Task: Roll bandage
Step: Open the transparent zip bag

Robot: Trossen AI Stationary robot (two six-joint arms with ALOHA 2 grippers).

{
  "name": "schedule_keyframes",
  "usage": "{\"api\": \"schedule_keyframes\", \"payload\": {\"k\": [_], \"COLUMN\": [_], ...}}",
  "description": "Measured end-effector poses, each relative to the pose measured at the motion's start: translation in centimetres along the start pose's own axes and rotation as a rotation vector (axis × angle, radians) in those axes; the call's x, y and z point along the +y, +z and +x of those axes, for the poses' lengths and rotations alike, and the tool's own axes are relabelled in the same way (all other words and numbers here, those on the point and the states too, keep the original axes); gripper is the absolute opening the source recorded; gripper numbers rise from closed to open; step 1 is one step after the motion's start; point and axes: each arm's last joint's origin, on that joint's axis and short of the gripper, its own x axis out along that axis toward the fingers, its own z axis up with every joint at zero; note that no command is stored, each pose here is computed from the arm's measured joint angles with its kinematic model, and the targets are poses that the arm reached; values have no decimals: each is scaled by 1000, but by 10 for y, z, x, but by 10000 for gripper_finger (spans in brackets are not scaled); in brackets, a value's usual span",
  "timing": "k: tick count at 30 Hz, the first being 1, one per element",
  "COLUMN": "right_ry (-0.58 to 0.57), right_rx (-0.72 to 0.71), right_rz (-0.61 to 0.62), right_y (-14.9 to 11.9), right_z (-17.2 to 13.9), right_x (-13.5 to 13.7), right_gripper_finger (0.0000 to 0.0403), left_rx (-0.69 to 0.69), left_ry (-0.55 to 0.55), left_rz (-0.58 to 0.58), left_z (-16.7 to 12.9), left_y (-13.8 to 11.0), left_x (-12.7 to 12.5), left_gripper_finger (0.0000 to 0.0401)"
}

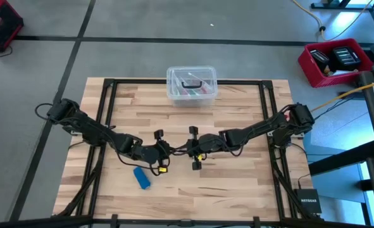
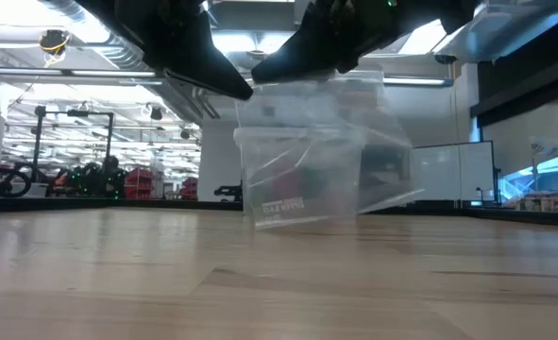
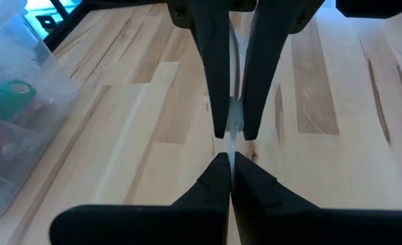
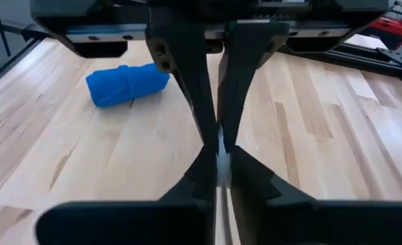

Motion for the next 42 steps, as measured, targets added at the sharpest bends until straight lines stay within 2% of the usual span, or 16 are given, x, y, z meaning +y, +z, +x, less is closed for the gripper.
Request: {"api": "schedule_keyframes", "payload": {"k": [3,9,19,23,32,36,42], "right_ry": [-15,-27,-15,2,11,0,4], "right_rx": [28,81,132,103,65,97,105], "right_rz": [-5,-14,-22,23,45,17,-11], "right_y": [1,2,3,6,19,11,6], "right_z": [-5,-17,-28,-28,-28,-19,-12], "right_x": [-1,-4,-6,-5,-6,-5,-3], "right_gripper_finger": [27,58,4,30,140,147,121], "left_rx": [-6,7,-1,1,-7,-7,-6], "left_ry": [-4,-5,-6,-6,-7,-7,-7], "left_rz": [-2,4,-6,-7,-12,-17,-18], "left_z": [-1,-1,-1,-1,-1,-1,-1], "left_y": [1,-1,0,-1,0,0,0], "left_x": [-1,-2,-2,-2,-2,-2,-2], "left_gripper_finger": [0,0,0,0,0,0,0]}}
